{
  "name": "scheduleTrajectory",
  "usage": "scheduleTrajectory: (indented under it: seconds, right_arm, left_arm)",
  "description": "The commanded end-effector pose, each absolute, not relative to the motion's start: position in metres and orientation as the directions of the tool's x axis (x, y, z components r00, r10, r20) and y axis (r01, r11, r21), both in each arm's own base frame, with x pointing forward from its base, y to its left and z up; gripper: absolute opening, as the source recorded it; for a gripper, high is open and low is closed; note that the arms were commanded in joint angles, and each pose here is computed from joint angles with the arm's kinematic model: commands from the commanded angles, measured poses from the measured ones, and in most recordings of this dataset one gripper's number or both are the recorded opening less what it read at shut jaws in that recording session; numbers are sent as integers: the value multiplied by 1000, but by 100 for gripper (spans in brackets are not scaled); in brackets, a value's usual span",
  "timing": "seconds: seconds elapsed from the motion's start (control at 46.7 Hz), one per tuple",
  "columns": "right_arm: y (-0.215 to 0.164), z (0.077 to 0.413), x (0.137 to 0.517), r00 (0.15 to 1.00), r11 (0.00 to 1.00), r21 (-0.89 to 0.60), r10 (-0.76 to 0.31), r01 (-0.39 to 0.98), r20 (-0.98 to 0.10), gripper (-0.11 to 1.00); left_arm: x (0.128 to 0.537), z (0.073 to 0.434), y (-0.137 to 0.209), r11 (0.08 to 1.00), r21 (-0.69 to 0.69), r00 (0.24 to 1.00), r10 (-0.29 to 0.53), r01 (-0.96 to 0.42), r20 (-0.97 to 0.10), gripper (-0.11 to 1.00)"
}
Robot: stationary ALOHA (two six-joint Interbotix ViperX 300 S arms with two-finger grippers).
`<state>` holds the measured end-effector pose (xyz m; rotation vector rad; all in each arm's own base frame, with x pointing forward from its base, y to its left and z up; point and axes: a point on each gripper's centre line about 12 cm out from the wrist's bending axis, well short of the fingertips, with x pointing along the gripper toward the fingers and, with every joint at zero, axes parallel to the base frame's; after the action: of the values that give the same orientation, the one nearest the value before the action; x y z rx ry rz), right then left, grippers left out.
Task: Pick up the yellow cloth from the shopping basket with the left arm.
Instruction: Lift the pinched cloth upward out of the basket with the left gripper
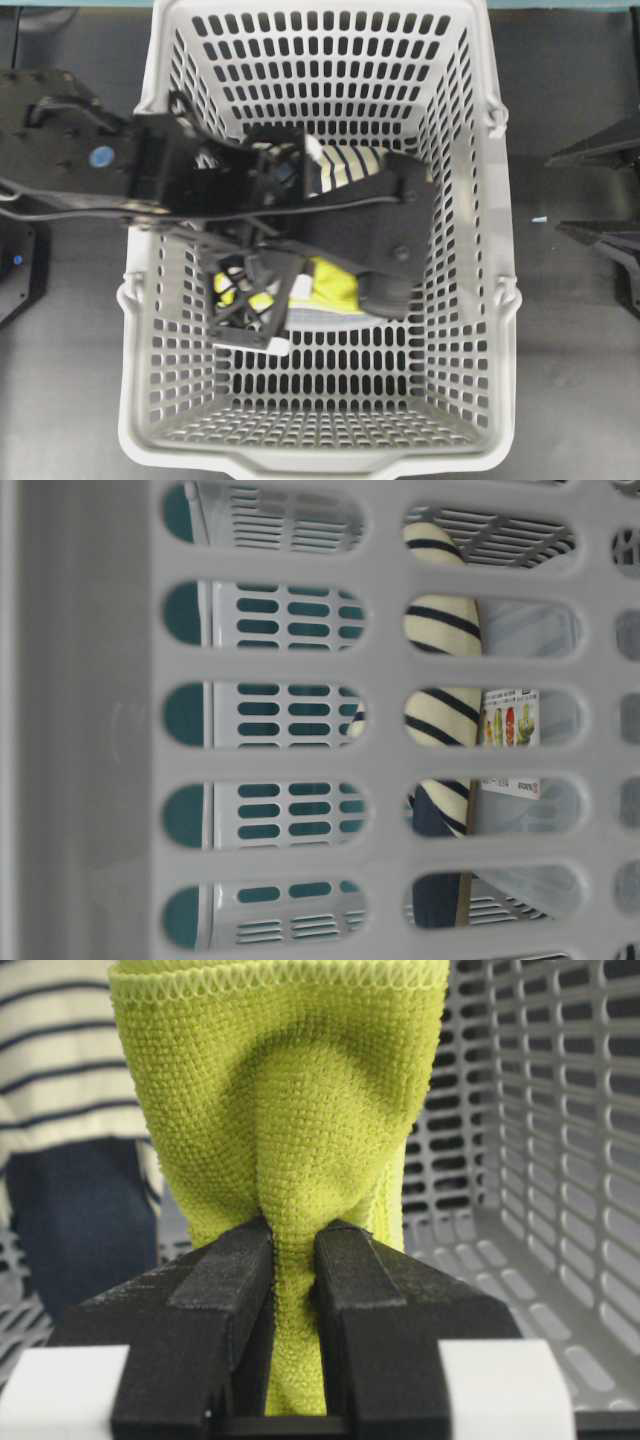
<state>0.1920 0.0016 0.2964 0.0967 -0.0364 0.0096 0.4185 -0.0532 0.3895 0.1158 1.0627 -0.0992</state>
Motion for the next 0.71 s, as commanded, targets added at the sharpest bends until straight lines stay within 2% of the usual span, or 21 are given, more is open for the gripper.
scheduleTrajectory:
  seconds: [0.0, 0.171, 0.685]
  right_arm:
    - [2, 300, 193, 999, 995, 101, 7, -12, 51, 74]
    - [2, 300, 193, 999, 995, 101, 9, -14, 51, 74]
    - [2, 293, 192, 999, 995, 98, 7, -11, 34, 74]
  left_arm:
    - [402, 406, -53, 989, 50, 542, -34, 139, -840, 9]
    - [405, 410, -53, 985, 64, 576, -39, 157, -817, 9]
    - [410, 406, -53, 984, 70, 591, -41, 164, -806, 9]
